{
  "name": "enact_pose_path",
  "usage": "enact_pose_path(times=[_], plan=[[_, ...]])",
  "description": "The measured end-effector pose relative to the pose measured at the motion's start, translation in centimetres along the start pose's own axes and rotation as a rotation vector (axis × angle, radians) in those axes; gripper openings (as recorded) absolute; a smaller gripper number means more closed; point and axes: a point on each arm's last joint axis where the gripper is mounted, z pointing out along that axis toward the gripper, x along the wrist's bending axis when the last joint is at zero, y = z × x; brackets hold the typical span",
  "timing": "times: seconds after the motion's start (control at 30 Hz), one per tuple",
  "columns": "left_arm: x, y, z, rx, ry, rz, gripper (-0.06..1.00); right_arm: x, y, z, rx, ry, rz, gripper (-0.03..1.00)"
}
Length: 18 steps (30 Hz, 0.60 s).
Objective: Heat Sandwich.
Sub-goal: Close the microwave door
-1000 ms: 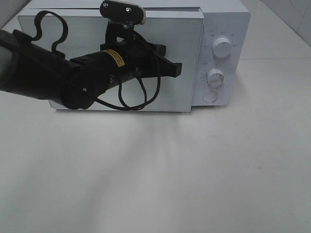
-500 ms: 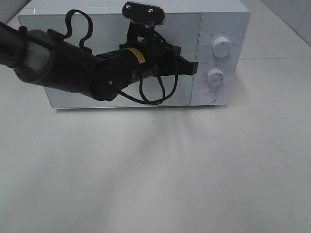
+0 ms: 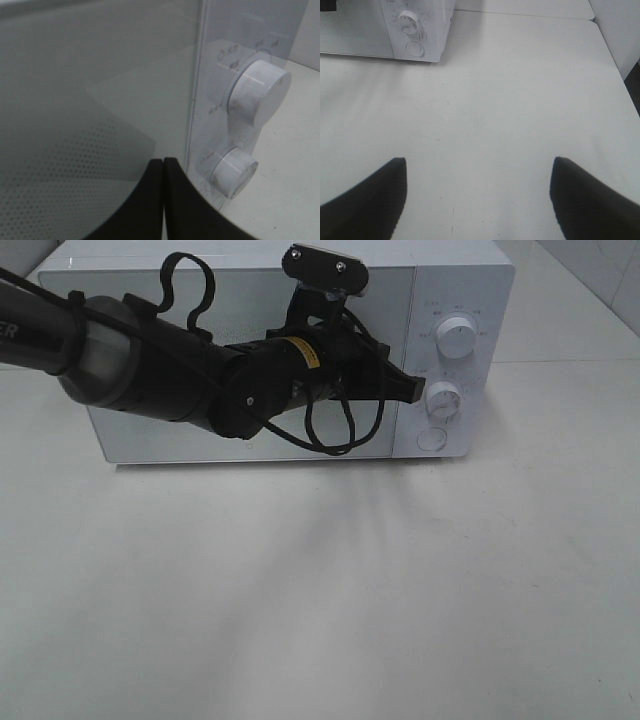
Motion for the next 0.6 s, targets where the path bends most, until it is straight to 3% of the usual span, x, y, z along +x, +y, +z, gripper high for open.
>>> enact_pose_path(times=[0.6], plan=[[-0.1, 1.1, -0.8, 0.046, 0.005, -0.042, 0.0, 0.0, 0.0, 0.0, 0.0, 0.0, 0.0, 0.76]])
